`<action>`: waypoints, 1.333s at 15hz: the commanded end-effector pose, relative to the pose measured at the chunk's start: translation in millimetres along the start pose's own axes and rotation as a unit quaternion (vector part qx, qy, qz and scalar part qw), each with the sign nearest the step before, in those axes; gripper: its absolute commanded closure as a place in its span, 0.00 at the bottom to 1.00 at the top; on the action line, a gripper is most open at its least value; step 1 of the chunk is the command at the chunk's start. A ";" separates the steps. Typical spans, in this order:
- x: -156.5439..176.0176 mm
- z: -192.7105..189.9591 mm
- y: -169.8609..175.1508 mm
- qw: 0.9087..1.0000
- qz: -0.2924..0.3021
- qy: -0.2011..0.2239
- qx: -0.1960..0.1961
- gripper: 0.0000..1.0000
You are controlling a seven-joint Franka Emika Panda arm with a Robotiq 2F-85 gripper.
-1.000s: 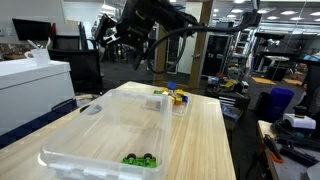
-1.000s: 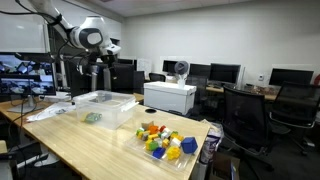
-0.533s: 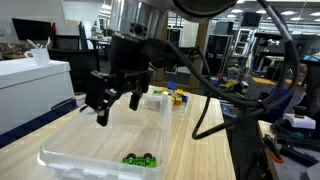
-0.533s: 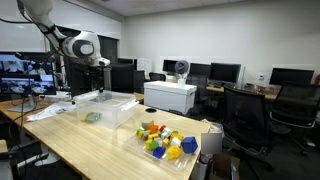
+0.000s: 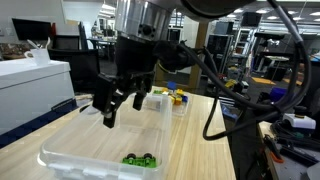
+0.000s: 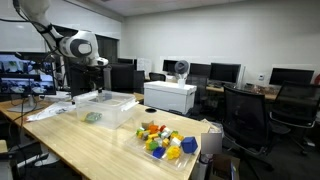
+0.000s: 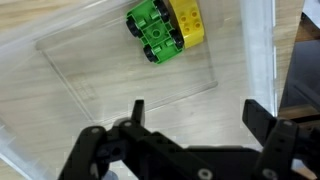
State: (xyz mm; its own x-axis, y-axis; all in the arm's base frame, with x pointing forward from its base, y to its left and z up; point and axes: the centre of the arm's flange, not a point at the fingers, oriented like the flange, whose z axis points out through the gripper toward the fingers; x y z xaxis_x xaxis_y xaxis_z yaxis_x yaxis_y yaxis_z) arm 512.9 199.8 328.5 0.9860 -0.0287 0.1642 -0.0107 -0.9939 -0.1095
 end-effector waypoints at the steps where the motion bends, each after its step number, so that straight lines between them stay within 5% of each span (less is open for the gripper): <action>1: -4.6 2.1 2.0 1.000 -0.002 -0.001 -0.004 0.00; 10: -81.0 -1.0 8.1 0.998 -0.039 -0.044 -0.014 0.00; 20: -59.5 17.7 42.0 0.998 -0.014 -0.051 -0.033 0.00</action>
State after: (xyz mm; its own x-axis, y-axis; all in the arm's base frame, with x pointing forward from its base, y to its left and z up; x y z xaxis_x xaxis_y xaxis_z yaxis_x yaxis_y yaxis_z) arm 452.8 163.2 298.7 0.9971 -0.0372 0.0660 -0.0337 -0.9980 -0.0543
